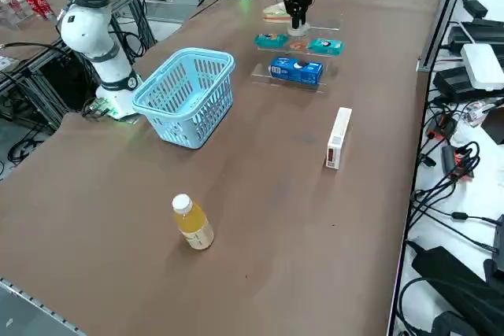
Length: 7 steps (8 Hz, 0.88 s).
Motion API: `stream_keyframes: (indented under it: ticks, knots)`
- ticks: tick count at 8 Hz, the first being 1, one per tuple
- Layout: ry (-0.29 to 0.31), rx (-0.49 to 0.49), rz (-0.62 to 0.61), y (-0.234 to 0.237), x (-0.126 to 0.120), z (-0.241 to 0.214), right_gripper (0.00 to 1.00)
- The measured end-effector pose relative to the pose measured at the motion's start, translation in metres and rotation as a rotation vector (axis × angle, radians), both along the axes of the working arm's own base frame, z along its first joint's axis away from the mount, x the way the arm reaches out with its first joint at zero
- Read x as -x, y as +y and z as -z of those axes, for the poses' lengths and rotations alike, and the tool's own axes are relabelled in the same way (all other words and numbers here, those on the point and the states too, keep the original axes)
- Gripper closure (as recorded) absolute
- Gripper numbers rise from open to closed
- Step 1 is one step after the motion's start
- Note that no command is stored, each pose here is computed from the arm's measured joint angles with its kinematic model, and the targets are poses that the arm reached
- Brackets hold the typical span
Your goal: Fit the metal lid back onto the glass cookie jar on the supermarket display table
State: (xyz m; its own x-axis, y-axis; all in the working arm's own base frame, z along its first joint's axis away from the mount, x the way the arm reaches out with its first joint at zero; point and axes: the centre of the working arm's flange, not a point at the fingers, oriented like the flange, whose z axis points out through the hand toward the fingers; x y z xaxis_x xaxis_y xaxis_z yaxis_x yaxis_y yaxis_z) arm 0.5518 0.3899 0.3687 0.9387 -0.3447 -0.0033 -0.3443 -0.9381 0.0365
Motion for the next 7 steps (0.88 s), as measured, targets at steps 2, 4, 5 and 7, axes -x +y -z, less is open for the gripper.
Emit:
stream_keyframes:
  ticks: [2,4,5,7]
  knots:
    - [0.001,0.001,0.0,0.0,0.0002,0.0006,0.74]
    - [0.004,0.001,0.0,0.0,0.0005,0.0015,0.74]
    - [0.006,0.001,0.001,0.0001,0.0004,0.0026,0.74]
    - [0.019,-0.015,0.019,-0.0024,-0.0014,0.0034,0.74]
